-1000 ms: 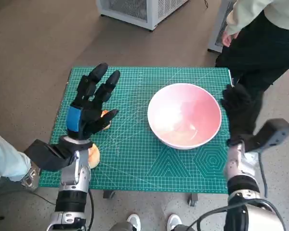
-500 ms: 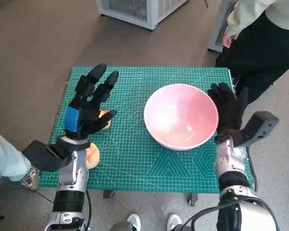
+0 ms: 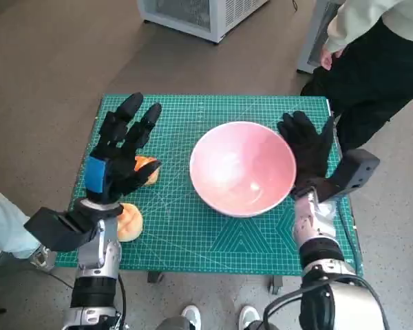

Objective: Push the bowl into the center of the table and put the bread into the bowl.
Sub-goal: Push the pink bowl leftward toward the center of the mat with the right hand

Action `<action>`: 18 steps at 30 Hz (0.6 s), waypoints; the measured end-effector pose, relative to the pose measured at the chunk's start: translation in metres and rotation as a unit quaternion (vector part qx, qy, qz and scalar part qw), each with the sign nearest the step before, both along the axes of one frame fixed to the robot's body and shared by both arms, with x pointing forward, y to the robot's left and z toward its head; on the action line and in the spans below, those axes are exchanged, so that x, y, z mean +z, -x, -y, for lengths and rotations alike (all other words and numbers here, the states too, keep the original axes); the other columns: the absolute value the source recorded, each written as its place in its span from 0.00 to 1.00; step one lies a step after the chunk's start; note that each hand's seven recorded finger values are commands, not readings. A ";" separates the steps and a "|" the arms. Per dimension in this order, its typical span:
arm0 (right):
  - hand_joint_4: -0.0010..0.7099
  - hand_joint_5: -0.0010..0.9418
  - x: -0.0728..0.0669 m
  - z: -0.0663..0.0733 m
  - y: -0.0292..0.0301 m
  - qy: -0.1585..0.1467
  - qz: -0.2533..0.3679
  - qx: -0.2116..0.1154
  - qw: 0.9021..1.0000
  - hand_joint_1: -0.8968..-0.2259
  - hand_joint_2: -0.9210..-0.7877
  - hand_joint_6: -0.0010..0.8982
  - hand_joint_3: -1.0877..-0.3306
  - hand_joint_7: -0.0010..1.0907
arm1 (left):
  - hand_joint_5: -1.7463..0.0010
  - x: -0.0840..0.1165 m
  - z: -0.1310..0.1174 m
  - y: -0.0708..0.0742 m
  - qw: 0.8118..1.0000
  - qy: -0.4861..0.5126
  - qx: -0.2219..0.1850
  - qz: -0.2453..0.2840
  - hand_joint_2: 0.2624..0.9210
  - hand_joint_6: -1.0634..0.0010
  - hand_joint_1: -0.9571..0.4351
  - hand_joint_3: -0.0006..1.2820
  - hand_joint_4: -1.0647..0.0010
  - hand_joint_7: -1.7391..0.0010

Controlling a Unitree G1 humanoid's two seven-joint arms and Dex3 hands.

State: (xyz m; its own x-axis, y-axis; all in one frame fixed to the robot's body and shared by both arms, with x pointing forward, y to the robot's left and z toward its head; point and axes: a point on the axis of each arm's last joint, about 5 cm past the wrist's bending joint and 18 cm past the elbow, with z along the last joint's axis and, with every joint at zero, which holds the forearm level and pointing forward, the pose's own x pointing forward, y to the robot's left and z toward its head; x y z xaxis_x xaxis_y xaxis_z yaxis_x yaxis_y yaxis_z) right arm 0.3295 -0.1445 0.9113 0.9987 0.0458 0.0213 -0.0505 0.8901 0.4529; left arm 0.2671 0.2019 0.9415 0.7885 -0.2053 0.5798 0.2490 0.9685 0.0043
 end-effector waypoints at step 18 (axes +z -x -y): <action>0.28 0.00 0.005 -0.022 -0.0034 -0.028 -0.017 0.027 0.999 0.44 0.00 0.31 0.31 0.18 | 1.00 -0.002 -0.002 0.006 1.000 -0.005 0.012 0.000 1.00 0.80 0.32 0.07 0.65 0.80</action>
State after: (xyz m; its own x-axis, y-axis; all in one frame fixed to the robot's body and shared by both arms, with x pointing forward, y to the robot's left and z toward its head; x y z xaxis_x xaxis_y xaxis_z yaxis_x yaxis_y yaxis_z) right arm 0.3330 -0.1223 0.9159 0.9950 0.0992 -0.0093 -0.0810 0.8600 0.5038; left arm 0.2614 0.2041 0.9399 0.7933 -0.1911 0.5781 0.2250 0.9743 0.0132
